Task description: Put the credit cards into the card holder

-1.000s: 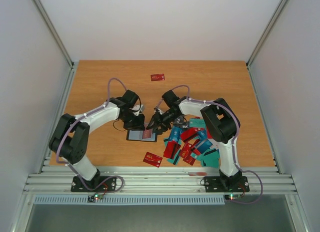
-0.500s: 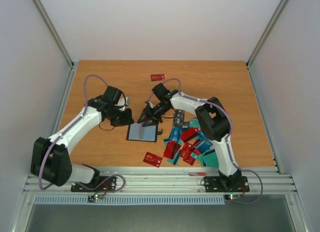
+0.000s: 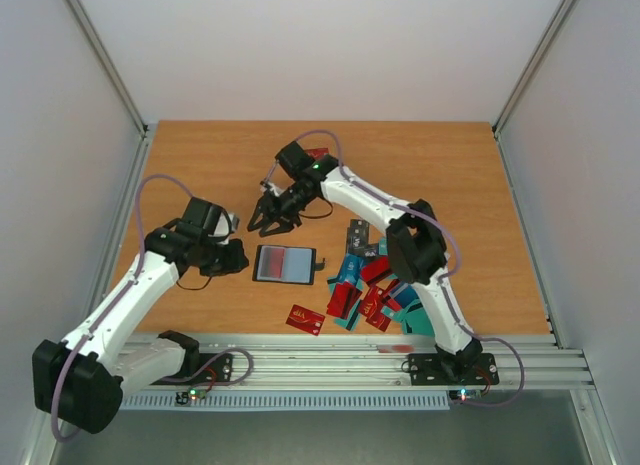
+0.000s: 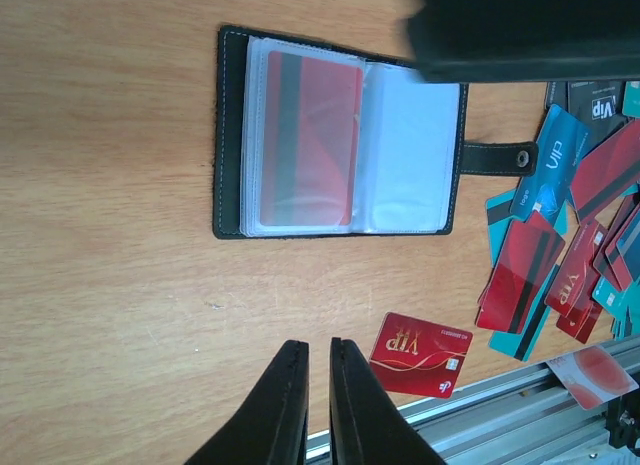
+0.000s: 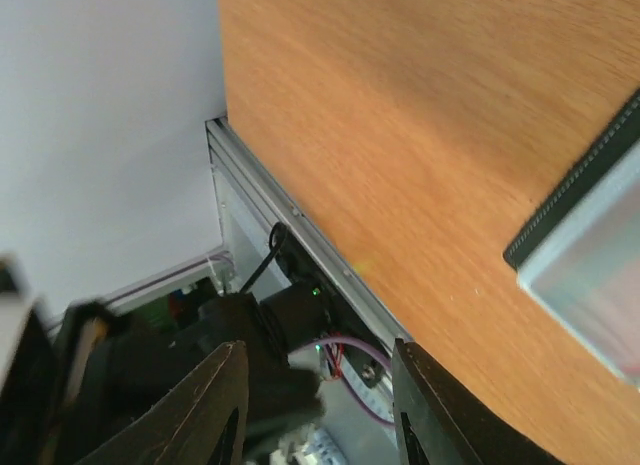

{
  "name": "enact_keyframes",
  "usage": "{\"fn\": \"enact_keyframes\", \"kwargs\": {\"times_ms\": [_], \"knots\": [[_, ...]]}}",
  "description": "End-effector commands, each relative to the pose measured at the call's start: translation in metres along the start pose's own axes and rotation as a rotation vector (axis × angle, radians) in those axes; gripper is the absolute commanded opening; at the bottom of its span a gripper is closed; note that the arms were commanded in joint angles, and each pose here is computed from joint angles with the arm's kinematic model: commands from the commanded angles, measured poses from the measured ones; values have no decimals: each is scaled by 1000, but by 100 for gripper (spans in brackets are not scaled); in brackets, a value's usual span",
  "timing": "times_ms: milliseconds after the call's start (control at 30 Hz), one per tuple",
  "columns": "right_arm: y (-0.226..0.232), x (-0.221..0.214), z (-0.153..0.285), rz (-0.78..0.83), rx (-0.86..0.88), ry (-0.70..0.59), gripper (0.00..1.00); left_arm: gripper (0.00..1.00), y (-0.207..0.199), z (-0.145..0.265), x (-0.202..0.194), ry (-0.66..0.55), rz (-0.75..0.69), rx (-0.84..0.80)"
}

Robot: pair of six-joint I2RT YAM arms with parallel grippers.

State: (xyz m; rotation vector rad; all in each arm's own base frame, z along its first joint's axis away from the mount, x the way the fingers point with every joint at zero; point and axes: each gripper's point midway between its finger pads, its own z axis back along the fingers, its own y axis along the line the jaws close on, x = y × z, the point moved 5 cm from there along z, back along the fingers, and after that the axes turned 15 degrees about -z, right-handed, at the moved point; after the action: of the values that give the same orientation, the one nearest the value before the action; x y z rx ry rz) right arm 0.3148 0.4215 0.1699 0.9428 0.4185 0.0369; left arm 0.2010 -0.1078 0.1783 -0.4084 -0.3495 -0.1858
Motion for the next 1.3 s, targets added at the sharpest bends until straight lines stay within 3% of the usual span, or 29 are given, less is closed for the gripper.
{"fn": "enact_keyframes", "kwargs": {"times_ms": [0, 233, 667, 900, 1267], "knots": [[10, -40, 44, 100, -79, -80, 42, 11, -1, 2, 2, -18, 20, -11], [-39, -86, 80, 75, -99, -174, 42, 19, -23, -2, -2, 52, -63, -79], [-151, -163, 72, -160, -21, -261, 43, 20, -72, -68, -35, 212, -124, -230], [-180, -180, 59, -227, 4, -300, 44, 21, -84, -101, -46, 317, -191, -201], [-188, -205, 25, -214, -120, -354, 45, 24, -76, -123, -56, 385, -230, -175]]}}
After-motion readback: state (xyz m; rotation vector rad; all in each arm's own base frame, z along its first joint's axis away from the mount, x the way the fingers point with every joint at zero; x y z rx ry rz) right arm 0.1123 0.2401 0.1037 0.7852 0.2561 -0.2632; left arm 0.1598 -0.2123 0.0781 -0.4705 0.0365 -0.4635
